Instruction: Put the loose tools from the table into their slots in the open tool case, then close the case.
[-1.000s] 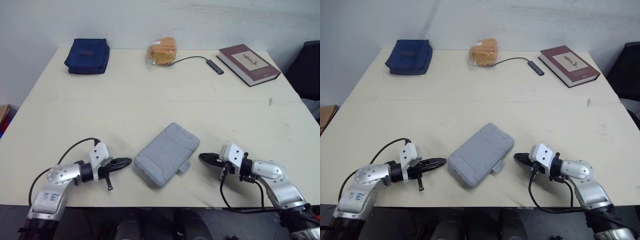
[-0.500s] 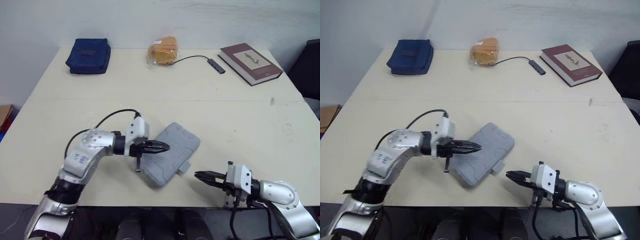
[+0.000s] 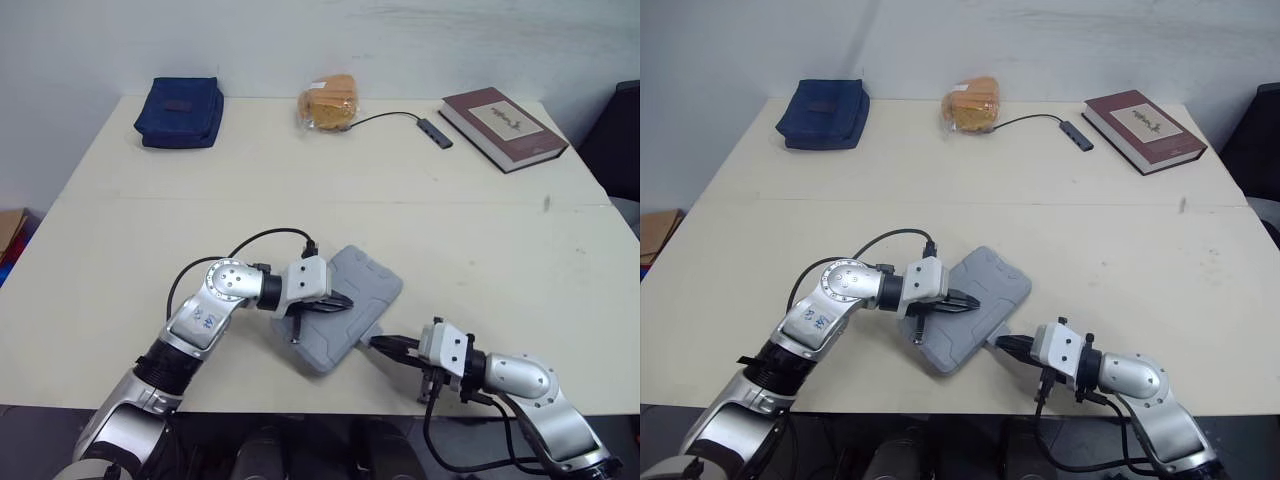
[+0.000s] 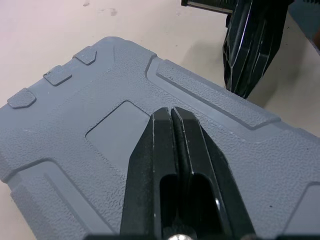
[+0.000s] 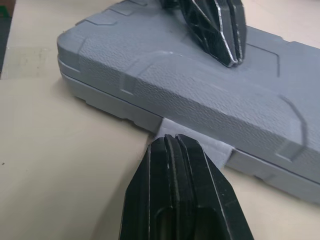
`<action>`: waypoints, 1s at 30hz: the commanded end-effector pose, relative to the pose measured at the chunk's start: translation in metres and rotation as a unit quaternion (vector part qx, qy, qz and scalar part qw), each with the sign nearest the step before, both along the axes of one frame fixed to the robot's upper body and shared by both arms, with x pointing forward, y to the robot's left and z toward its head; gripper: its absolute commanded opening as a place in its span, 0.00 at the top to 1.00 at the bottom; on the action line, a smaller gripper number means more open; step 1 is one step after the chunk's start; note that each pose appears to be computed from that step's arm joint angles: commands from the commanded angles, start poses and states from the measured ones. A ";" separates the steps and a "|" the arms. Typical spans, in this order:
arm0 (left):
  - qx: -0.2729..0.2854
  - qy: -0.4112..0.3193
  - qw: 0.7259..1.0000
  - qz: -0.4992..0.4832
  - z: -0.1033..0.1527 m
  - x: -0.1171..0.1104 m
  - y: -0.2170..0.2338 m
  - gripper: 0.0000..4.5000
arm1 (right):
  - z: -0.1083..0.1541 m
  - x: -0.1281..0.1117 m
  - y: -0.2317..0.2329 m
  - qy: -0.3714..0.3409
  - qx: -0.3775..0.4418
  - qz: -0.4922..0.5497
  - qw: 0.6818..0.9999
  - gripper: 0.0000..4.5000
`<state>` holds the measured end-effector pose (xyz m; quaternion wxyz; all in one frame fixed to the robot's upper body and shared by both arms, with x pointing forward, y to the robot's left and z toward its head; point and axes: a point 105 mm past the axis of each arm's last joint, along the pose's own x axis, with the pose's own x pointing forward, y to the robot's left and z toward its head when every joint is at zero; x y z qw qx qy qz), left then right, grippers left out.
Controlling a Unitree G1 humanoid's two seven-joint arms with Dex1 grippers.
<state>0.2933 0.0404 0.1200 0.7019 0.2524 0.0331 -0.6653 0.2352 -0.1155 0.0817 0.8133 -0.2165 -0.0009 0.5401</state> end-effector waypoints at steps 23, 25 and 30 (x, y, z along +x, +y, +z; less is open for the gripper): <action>0.080 0.059 0.995 0.033 -0.064 0.007 0.026 0.99 | -0.003 0.045 0.016 0.028 -0.036 -0.026 0.999 1.00; 0.073 0.060 0.995 0.038 -0.064 0.006 0.027 0.99 | -0.003 0.045 0.019 0.034 -0.039 -0.020 0.998 1.00; -0.019 0.045 0.996 0.078 -0.023 0.018 0.034 0.99 | 0.014 0.031 0.027 0.016 -0.017 0.023 0.999 1.00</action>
